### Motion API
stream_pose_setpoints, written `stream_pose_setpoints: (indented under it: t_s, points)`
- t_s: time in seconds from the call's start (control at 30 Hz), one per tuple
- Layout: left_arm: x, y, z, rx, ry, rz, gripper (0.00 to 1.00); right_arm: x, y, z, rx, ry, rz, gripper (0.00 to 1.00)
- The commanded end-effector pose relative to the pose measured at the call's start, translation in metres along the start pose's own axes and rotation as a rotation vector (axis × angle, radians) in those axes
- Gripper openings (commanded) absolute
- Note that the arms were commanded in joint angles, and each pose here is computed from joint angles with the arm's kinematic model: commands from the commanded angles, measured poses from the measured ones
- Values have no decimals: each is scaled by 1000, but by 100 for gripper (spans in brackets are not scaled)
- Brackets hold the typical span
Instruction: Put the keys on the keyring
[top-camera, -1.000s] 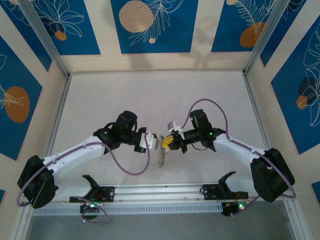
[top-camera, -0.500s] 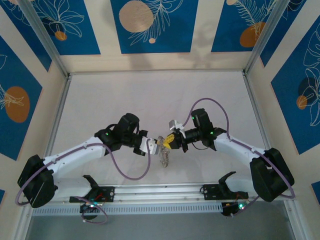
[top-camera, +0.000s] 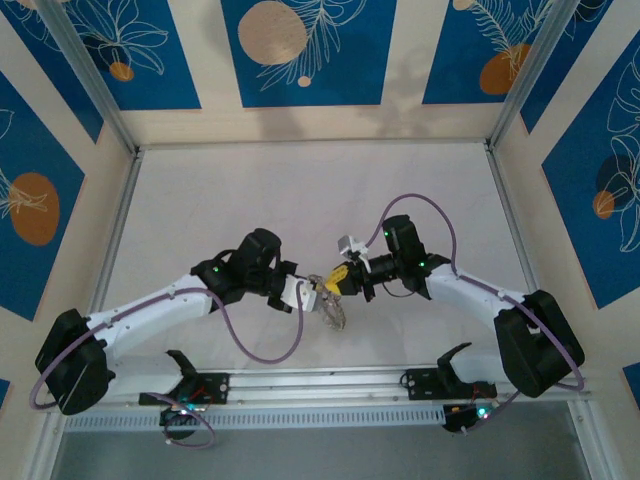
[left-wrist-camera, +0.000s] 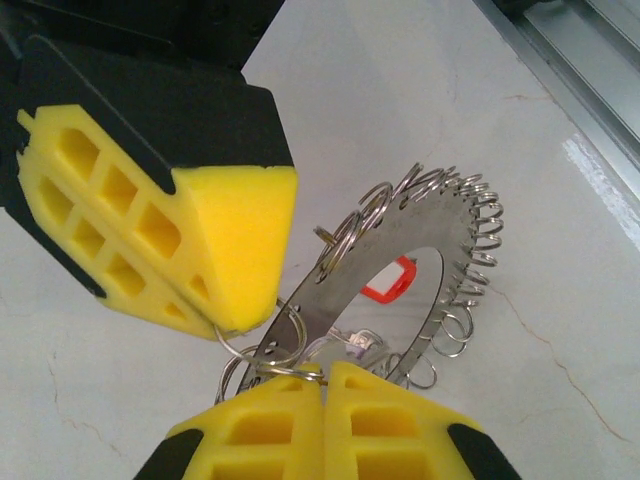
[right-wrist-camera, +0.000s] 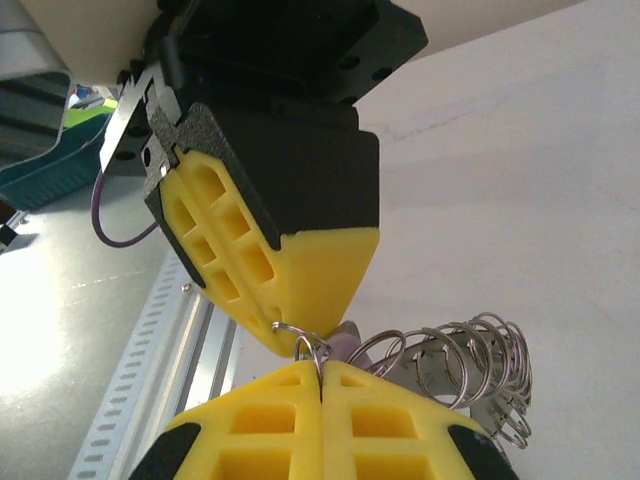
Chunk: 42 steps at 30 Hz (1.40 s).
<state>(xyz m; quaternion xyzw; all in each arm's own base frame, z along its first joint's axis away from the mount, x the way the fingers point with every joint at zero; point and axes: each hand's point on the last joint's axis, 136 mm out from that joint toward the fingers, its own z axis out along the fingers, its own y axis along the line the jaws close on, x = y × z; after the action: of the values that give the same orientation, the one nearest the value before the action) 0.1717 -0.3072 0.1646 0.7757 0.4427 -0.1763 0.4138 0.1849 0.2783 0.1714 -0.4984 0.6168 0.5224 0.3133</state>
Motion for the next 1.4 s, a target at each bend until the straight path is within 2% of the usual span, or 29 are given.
stream_pose_setpoints:
  t_s: [0.0, 0.4, 0.73, 0.9, 1.0, 1.2, 1.27, 1.3, 1.33, 1.37]
  points:
    - [-8, -9, 5, 26, -31, 34, 0, -14, 1, -1, -26, -41, -26, 0]
    - [-2, -14, -1, 48, 12, 63, 0, -3, 1, 2, -40, 25, 0, 0]
    - [11, -25, -9, 98, 97, 133, 0, -6, 3, 1, -46, 3, -22, 0]
    - [12, -24, -8, 99, 102, 138, 0, -10, 3, -2, -35, -17, -37, 0]
    - [11, -17, -6, 57, 90, 95, 0, -9, 2, -3, -28, -19, -39, 0]
    - [23, -7, -5, -8, 90, -142, 0, -7, -4, -8, 34, 1, -60, 0]
    - [27, -6, -6, -14, 92, -223, 8, -7, -8, -12, 81, 20, -78, 0]
    - [29, -3, -8, -29, 93, -267, 18, -6, -10, -15, 107, 29, -91, 0]
    - [33, 2, -9, -49, 101, -316, 33, -7, -11, -18, 131, 34, -104, 0]
    - [36, 7, -10, -71, 107, -365, 41, -7, -12, -20, 151, 39, -115, 0]
